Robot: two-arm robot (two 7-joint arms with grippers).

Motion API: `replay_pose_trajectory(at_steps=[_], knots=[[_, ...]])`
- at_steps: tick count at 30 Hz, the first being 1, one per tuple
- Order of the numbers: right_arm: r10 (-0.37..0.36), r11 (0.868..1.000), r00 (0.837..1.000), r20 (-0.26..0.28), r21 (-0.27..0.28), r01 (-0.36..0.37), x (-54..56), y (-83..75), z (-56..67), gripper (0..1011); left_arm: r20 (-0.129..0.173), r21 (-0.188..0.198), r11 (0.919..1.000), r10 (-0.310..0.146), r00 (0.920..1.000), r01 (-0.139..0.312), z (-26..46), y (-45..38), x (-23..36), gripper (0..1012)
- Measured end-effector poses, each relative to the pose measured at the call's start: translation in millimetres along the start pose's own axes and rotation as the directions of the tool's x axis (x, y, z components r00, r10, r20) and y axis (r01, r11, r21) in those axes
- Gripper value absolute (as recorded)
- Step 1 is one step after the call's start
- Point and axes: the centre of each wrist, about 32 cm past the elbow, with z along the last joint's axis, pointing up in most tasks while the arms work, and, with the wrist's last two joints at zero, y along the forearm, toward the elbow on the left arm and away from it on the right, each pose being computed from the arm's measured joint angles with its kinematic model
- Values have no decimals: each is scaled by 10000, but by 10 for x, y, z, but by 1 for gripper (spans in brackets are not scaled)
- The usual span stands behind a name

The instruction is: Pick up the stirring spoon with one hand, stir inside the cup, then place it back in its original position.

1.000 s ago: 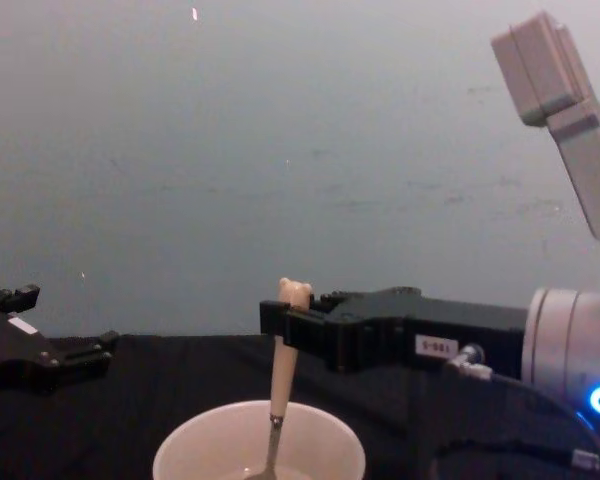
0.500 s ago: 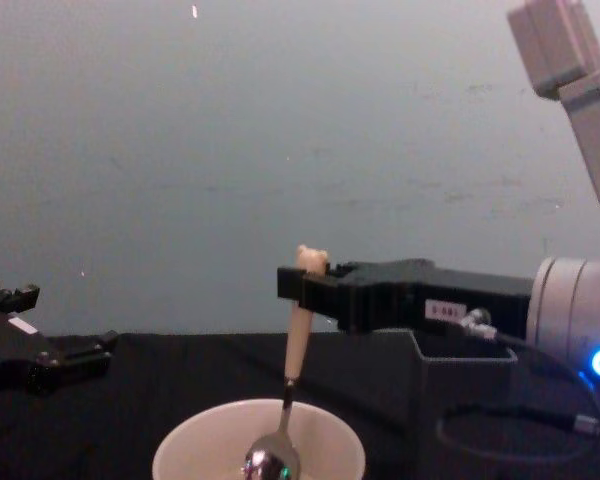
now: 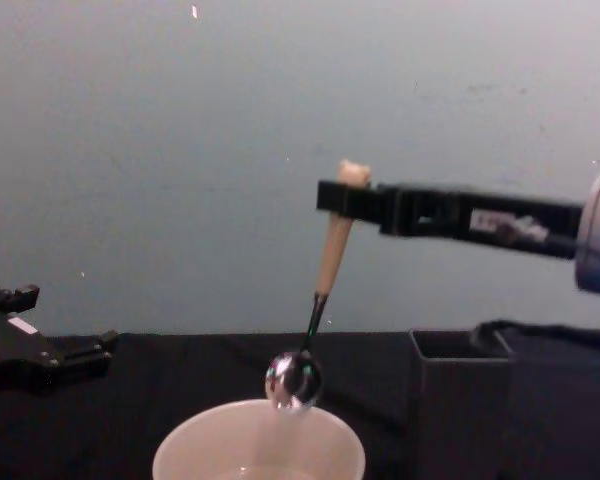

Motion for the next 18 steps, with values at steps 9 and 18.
replay_pose_trajectory(at_steps=[9,18], knots=[[-269,9986,9990,-356,435,285,53,-114,162,218,0,0,10000,0,10000,0,0,0,0,1001],[-784,9929,9952,-588,845,832,170,-276,257,218,-1,0,10000,0,10000,0,0,0,0,1001]])
